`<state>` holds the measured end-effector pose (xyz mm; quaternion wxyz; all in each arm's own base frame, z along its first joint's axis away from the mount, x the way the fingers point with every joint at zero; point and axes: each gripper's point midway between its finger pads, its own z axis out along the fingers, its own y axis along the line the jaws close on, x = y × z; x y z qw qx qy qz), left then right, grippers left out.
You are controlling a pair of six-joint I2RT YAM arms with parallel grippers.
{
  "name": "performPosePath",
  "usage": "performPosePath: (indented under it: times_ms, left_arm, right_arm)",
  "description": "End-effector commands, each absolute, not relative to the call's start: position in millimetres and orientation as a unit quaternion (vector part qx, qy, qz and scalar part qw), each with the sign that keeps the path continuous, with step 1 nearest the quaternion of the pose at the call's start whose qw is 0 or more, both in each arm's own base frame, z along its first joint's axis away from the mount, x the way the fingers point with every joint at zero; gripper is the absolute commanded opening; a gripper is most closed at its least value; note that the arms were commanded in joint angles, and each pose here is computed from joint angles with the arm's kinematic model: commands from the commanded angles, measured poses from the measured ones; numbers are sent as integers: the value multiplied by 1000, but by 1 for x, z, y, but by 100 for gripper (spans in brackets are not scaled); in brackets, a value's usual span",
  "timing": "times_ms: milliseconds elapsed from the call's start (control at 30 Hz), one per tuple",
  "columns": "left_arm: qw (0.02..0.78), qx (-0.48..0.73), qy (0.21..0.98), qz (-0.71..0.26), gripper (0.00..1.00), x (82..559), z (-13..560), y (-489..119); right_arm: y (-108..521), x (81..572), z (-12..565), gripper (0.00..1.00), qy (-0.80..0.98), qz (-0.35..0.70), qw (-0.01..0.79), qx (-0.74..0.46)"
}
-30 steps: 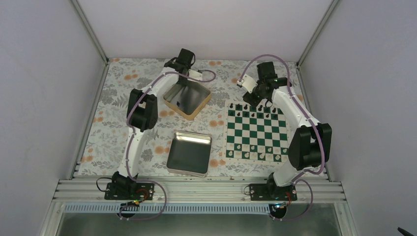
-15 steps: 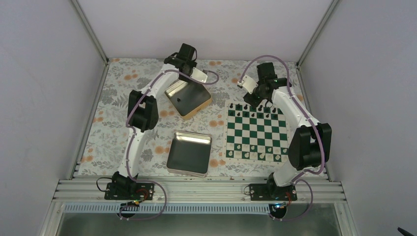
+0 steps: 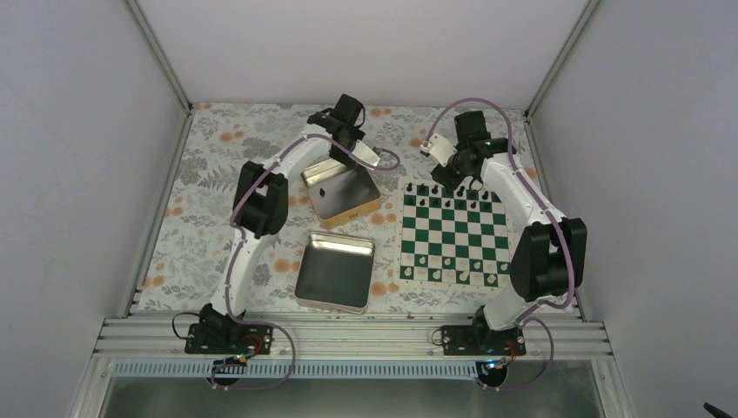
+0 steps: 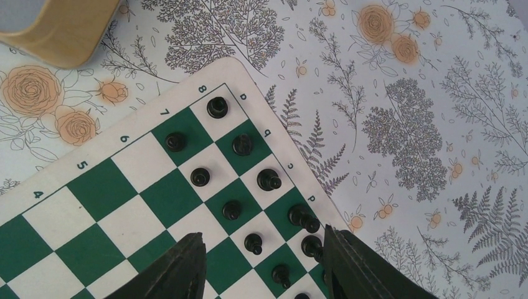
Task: Set up the chess pieces on the board
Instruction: Adjust the storage box at the center of the board.
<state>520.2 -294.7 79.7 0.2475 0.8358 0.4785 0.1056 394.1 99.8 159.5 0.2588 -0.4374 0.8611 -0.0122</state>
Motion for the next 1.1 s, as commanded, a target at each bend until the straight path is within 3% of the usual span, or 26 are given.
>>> performPosePath:
  times_ms: [0, 433, 567, 700, 1067]
  left_arm:
    - [291, 841, 445, 98, 2, 511, 113, -321]
    - [328, 854, 391, 99, 2, 500, 129, -368]
    - [322, 855, 392, 105, 3, 504, 128, -371]
    - [307, 860, 391, 117, 12, 505, 124, -373]
    - [272, 864, 410, 113, 11, 502, 107, -358]
  right_arm:
    - [98, 392, 159, 50, 861, -14, 257, -438]
    - [97, 392, 160, 50, 861, -12, 258, -437]
    - [96, 391, 161, 50, 861, -12, 259, -437]
    - [97, 391, 160, 50, 861, -10, 258, -438]
    - [96, 390, 164, 50, 861, -11, 262, -436]
